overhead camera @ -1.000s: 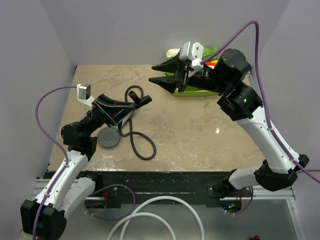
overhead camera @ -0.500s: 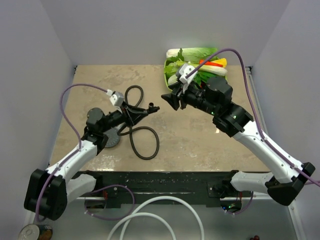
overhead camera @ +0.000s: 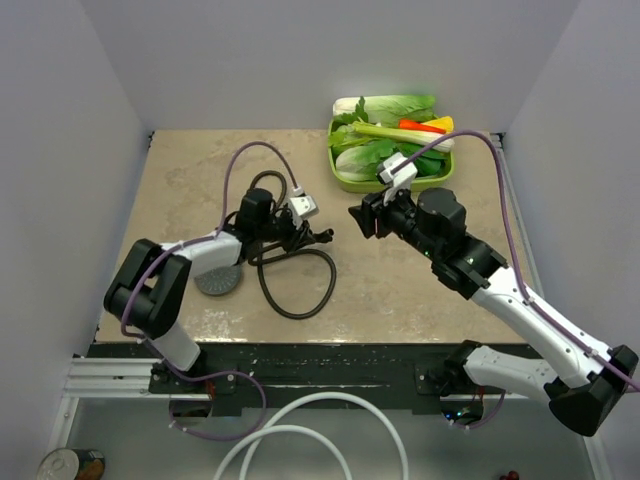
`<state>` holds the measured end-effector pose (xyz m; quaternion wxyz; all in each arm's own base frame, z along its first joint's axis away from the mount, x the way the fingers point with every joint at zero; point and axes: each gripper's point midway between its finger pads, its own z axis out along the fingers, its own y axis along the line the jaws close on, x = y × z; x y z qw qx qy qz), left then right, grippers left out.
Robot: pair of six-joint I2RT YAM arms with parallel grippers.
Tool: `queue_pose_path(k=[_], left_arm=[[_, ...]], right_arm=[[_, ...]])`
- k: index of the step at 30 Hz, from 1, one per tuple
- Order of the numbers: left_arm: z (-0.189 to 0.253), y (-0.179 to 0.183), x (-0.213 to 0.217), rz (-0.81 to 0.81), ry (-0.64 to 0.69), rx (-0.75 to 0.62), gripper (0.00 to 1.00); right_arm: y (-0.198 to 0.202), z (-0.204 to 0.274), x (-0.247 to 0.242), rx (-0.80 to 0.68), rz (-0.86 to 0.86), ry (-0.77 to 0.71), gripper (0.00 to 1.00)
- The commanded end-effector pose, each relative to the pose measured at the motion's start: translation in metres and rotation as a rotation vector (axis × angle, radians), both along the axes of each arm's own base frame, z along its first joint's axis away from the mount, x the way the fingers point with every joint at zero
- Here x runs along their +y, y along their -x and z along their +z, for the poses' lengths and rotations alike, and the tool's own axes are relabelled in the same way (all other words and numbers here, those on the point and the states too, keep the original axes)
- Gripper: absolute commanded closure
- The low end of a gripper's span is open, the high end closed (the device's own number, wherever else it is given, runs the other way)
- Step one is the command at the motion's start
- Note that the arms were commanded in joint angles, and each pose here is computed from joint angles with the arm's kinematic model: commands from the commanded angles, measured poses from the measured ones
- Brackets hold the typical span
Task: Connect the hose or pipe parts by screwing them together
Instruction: Place the pipeline at the center of the board, then reset both arms
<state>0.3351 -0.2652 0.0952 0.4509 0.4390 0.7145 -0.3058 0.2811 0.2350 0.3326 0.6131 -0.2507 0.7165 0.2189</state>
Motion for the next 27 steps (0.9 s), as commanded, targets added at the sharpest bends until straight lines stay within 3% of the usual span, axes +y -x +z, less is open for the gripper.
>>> queue_pose_path(k=[1,3,7,10,11,12,15,19,20,21,27], left_arm=[[0.002,-0.033,-0.007,0.003,-0.142,-0.111,1.0],[-0.019,-0.035,-0.003,0.047,-0.199,-0.045,1.0],[-0.036,-0.027,-0.004,0.072,-0.239,0.055,0.77],[-0.035,-0.017,-0.003,0.069,-0.226,0.088,0.42],[-0.028,-0.012,-0.004,0.056,-0.208,0.092,0.13],[-0.026,-0.008,-0.005,0.049,-0.199,0.1,0.01],[-0.008,0.006,-0.001,0.057,-0.184,0.153,0.01],[0.045,-0.002,0.007,0.101,-0.151,0.178,0.01],[0.05,0.002,0.015,0.115,-0.17,0.221,0.01],[0.079,-0.017,0.023,0.162,-0.136,0.201,0.01],[0.16,-0.051,0.108,0.366,0.014,0.309,0.01]], right_arm=[[-0.006,-0.023,-0.008,0.06,-0.068,-0.076,0.48],[-0.007,-0.031,-0.007,0.079,-0.062,-0.084,0.48],[-0.01,-0.039,-0.01,0.1,-0.067,-0.081,0.48],[-0.012,-0.038,-0.012,0.103,-0.073,-0.073,0.48],[-0.012,-0.038,-0.013,0.107,-0.077,-0.074,0.48],[-0.012,-0.039,-0.013,0.117,-0.079,-0.074,0.47],[-0.014,-0.04,-0.015,0.143,-0.092,-0.069,0.44],[-0.015,-0.035,-0.014,0.165,-0.095,-0.075,0.28],[-0.016,-0.037,-0.012,0.177,-0.091,-0.075,0.1],[-0.015,-0.037,-0.013,0.185,-0.093,-0.073,0.01],[-0.014,-0.026,-0.008,0.243,-0.109,-0.161,0.01]])
